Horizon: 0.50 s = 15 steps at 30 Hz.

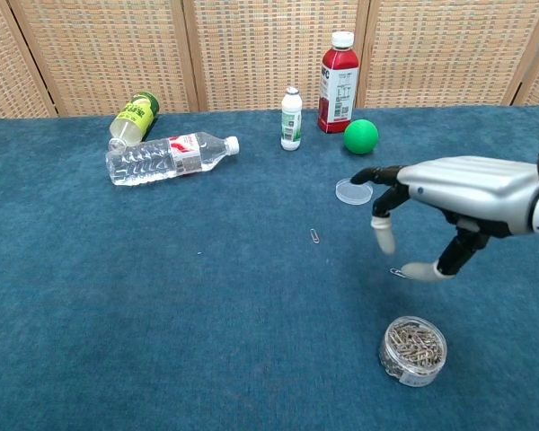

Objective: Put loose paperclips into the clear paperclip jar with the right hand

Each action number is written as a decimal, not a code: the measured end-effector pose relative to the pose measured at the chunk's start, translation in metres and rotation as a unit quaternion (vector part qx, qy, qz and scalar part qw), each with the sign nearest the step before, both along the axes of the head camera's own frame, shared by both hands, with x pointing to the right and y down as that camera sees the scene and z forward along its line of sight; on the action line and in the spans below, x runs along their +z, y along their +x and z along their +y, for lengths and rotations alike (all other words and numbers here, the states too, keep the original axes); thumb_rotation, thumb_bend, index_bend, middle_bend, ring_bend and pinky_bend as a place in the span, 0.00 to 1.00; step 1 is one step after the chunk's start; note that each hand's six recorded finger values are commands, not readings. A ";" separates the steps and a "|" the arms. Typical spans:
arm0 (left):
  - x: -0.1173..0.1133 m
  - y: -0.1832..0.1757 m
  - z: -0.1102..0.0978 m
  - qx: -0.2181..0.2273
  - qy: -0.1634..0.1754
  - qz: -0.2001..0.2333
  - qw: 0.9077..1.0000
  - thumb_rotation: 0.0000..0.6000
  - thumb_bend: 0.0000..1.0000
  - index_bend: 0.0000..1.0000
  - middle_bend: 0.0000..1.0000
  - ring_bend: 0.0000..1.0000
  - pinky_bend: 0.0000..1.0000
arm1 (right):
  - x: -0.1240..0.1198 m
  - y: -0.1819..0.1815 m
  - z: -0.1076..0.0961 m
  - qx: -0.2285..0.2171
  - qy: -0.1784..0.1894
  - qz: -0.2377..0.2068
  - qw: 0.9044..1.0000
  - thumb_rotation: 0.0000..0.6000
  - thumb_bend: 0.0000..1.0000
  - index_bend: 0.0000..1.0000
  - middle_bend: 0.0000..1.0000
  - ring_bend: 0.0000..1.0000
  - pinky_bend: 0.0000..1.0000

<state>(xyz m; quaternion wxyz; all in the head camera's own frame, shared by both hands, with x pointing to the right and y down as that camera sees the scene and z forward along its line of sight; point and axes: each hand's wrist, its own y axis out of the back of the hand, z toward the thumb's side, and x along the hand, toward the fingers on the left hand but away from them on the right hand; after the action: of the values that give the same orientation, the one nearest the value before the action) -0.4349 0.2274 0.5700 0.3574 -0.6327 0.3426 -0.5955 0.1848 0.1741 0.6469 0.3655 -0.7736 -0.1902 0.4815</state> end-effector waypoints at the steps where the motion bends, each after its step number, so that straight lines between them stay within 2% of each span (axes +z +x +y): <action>1: 0.000 0.000 0.000 0.000 0.000 0.000 1.000 1.00 0.00 0.00 0.00 0.00 0.00 | 0.002 0.003 -0.003 0.009 -0.001 0.003 1.000 1.00 0.30 0.50 0.00 0.00 0.07; 6: 0.001 0.000 0.000 0.000 0.000 -0.001 1.000 1.00 0.00 0.00 0.00 0.00 0.00 | 0.021 0.019 -0.019 0.056 -0.011 0.022 0.998 1.00 0.30 0.50 0.00 0.00 0.07; 15: 0.002 0.000 0.000 0.000 -0.001 -0.004 1.000 1.00 0.00 0.00 0.00 0.00 0.00 | 0.048 0.021 -0.029 0.084 -0.019 0.040 0.995 1.00 0.30 0.50 0.00 0.00 0.07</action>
<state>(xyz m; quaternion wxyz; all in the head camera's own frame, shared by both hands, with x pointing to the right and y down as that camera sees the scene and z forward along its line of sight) -0.4349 0.2277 0.5718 0.3580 -0.6307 0.3402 -0.5986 0.2061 0.1456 0.6948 0.3167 -0.7415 -0.2304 0.5449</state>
